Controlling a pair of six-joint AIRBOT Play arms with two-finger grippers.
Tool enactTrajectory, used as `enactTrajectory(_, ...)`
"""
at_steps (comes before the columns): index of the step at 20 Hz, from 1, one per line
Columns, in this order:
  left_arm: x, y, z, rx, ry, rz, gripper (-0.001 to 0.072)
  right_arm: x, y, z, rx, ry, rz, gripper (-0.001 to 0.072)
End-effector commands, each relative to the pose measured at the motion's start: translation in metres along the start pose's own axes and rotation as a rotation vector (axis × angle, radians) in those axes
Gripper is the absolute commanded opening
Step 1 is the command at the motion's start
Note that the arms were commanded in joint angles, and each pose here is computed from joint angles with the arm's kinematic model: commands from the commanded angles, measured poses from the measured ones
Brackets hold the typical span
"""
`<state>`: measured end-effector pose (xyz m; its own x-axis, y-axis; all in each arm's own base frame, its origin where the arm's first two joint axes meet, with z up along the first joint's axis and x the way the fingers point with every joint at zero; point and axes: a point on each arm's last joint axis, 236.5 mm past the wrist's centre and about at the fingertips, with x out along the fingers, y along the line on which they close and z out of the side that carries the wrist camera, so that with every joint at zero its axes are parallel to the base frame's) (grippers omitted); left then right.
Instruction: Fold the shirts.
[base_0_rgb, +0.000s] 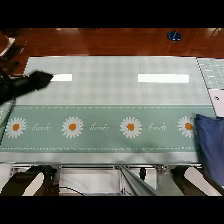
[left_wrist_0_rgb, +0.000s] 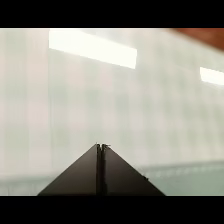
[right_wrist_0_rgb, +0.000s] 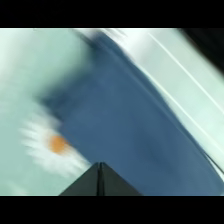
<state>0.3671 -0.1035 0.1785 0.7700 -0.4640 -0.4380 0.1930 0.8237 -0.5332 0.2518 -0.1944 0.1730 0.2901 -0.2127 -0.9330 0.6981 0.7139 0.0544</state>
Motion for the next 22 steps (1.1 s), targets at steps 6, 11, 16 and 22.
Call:
enactTrajectory(6, 0.033, -0.077, -0.006, 0.321, 0.142, -0.076, 0.0026, 0.025, 0.271, -0.055, -0.647, -0.202, 0.394, 0.0019)
enactTrajectory(11, 0.082, -0.013, -0.051, 0.265, 0.308, 0.087, 0.0026, 0.101, 0.247, -0.09, -0.636, -0.087, 0.256, 0.0019)
enactTrajectory(16, 0.083, -0.011, -0.055, 0.255, 0.326, 0.087, 0.0027, 0.12, 0.229, -0.105, -0.635, 0.029, 0.191, 0.0019)
enactTrajectory(22, 0.085, -0.01, -0.056, 0.25, 0.331, 0.086, 0.0027, 0.12, 0.231, -0.106, -0.631, 0.035, 0.198, 0.0019)
